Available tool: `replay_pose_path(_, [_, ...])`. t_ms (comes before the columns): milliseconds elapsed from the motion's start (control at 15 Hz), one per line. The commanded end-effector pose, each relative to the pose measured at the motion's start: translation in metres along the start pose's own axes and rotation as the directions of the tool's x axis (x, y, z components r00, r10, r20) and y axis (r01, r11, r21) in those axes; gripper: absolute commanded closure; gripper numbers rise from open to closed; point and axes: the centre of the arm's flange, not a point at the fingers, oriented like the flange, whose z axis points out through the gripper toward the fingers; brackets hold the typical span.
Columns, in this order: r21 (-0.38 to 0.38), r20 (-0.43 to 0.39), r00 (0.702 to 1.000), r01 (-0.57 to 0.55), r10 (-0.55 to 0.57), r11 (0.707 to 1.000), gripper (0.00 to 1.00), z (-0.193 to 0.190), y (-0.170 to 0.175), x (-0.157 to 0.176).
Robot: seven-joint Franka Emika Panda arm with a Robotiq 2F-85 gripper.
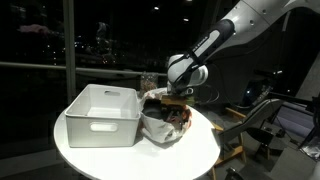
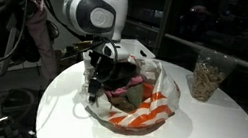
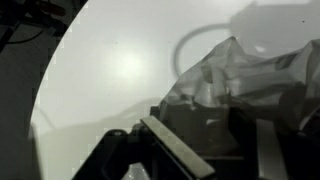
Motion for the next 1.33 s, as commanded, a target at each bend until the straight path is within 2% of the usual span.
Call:
replay_pose_path(0, [-0.028,-0.053,0.997,-0.059,0.057,0.998,0.58,-0.012,0.004,-0.002])
replay_pose_path(267, [-0.095,-0.054,0.995,-0.094,0.089,0.991,0.89,-0.017,0.007,-0.003])
replay_pose_path(467, [-0.164,-0.053,0.994,-0.107,0.100,0.981,0.94,-0.025,0.014,-0.009])
replay_pose_path(600, [-0.168,-0.107,0.987,-0.135,0.118,0.977,0.90,-0.041,0.020,-0.012])
replay_pose_path(933, [-0.151,-0.264,0.952,-0.203,0.159,0.967,0.89,-0.083,0.029,-0.014])
replay_pose_path(1133, [-0.136,-0.316,0.934,-0.219,0.167,0.966,0.90,-0.101,0.033,-0.017])
replay_pose_path(1200, [-0.121,-0.305,0.942,-0.185,0.140,0.975,0.86,-0.104,0.030,-0.019])
replay_pose_path(1267, [-0.103,-0.274,0.956,-0.138,0.105,0.985,0.65,-0.104,0.024,-0.021])
